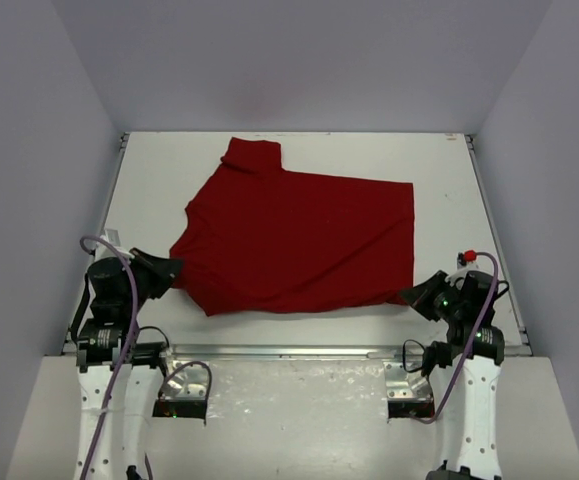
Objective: Fold and stack the t-shirts
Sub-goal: Flatten the tshirt out, then fold the tshirt
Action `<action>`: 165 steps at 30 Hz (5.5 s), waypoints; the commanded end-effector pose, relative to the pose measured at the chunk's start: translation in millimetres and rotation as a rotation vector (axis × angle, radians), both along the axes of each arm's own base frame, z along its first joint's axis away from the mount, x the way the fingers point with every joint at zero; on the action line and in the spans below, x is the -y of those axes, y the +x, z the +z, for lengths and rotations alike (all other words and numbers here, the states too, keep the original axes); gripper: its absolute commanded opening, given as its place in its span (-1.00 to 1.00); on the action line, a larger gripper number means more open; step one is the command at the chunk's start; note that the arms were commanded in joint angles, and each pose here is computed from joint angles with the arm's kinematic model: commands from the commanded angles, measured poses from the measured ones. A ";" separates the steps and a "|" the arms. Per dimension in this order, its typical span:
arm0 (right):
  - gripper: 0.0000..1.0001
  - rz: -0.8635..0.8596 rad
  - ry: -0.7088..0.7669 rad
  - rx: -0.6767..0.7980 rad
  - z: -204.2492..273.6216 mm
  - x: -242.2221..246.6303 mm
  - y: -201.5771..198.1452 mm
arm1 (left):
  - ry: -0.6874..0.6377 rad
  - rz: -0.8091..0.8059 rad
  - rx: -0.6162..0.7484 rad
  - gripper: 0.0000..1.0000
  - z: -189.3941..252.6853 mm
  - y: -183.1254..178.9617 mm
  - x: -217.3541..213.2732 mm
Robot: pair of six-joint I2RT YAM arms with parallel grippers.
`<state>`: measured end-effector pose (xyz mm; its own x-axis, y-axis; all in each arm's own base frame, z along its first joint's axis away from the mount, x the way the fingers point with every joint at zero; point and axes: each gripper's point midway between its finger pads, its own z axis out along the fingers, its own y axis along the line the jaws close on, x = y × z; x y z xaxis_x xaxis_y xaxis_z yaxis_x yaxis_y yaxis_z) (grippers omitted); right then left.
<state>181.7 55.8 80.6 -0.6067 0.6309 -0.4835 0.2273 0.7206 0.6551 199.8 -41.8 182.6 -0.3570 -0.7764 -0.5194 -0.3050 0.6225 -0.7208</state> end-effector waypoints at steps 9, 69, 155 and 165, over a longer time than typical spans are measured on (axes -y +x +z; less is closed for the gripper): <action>-0.97 -0.077 -0.011 -0.126 -12.8 11.3 -3.5 | -0.008 0.153 0.020 -0.99 18.0 65.8 -28.8; -0.96 0.018 -0.163 -0.183 -41.8 49.7 100.2 | 0.005 0.131 -0.116 -0.99 -48.1 226.5 -28.1; -0.01 1.158 -0.656 0.371 -50.7 -420.6 201.3 | 0.234 0.340 -0.458 0.19 -161.8 80.6 -53.2; -0.50 1.138 -0.715 0.326 -71.2 -419.3 203.7 | 0.227 0.326 -0.488 -0.12 -177.1 78.7 -55.0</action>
<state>376.1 470.1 5.4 -0.4248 -0.5818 -0.6936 -0.8098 0.5867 0.0039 274.5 8.9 5.5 -0.3718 -0.7765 -0.5088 -0.7727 0.5626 -0.2939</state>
